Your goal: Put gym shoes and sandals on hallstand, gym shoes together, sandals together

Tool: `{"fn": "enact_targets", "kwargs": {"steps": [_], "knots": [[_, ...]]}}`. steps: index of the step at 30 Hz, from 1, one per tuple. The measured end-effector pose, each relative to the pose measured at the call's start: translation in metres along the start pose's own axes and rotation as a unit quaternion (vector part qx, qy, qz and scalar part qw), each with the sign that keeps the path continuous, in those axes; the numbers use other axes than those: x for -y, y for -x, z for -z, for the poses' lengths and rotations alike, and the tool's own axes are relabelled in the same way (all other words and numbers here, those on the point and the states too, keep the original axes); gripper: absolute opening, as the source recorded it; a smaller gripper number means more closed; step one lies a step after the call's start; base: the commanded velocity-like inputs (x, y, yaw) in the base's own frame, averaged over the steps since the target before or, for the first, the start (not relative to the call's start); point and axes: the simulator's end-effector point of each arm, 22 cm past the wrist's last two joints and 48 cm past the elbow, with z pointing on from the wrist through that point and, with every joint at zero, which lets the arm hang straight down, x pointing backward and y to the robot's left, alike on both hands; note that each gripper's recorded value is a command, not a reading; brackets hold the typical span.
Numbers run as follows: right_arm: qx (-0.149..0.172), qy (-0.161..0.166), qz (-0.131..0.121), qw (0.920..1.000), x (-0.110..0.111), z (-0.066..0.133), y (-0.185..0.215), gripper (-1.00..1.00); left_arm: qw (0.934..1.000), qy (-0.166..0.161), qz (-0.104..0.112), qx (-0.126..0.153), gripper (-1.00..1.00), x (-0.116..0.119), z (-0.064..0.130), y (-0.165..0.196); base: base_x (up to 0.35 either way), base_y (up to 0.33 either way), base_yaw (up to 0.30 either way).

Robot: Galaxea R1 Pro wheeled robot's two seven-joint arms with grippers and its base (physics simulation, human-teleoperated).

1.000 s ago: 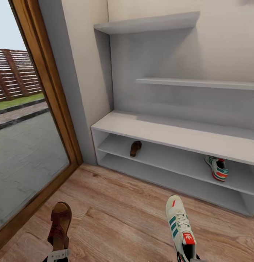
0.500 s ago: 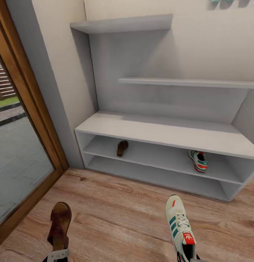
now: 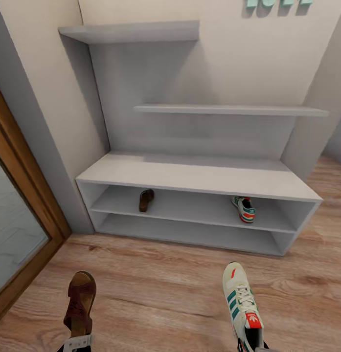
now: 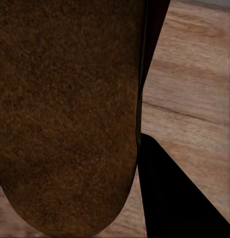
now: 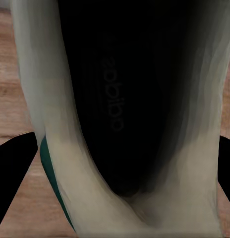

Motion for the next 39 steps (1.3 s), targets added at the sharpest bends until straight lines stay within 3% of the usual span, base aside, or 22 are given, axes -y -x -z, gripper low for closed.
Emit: {"fn": "enact_targets", "kwargs": {"steps": [26,39], "knots": [[0.0,-0.001,-0.001,1.0,0.0001,0.0001,-0.0003,-1.0,1.0,0.0,0.0,-0.001,-1.0,-0.0006,0.0,-0.0001,0.0,0.0,-0.261],[0.003,-0.002,-0.002,1.0,0.002,-0.0015,0.003,-1.0,1.0,0.001,0.0,-0.001,-1.0,-0.0017,-0.0002,0.0002,0.0,0.0,-0.042]]}}
